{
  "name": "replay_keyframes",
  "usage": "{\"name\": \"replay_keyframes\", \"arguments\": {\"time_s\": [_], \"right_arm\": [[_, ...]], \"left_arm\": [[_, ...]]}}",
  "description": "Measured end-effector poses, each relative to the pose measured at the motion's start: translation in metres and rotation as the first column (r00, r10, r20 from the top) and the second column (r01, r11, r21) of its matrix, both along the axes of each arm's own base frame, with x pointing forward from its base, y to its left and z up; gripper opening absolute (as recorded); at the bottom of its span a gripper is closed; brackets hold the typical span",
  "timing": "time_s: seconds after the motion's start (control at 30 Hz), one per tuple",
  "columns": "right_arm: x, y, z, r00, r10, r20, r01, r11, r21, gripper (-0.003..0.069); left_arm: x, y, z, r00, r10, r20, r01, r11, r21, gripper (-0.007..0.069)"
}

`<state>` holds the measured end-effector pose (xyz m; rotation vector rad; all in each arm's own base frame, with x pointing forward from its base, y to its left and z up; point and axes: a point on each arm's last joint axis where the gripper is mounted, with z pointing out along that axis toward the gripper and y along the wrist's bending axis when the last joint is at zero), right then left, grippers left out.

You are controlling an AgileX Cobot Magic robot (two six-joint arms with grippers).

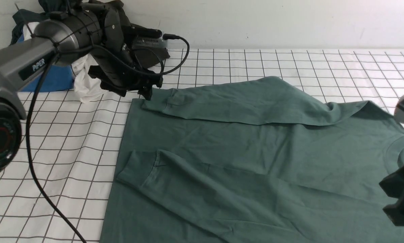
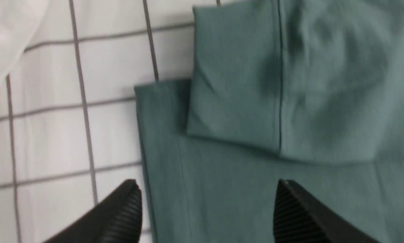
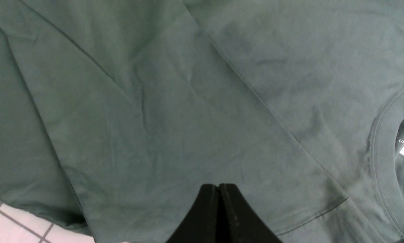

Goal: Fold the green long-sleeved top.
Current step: Use the left arm to clamp the cuff farthest from it

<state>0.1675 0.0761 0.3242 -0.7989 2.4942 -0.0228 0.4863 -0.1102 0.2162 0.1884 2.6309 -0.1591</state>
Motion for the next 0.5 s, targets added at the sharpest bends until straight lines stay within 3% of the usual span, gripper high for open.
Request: {"name": "replay_keyframes", "arguments": {"time_s": [0.4,0.5], "right_arm": [[0.0,0.0,0.0,1.0,-0.022,-0.003,0.022,1.0,0.012,-0.0015],[0.0,0.0,0.0,1.0,-0.022,-0.003,0.022,1.0,0.012,-0.0015]], "left_arm": [[0.041,-0.009,-0.067,0.998,0.053,0.043,-0.051,0.998,-0.041,0.0475],[0.044,-0.01,-0.07,0.996,0.065,0.053,-0.062,0.997,-0.053,0.0426]]}}
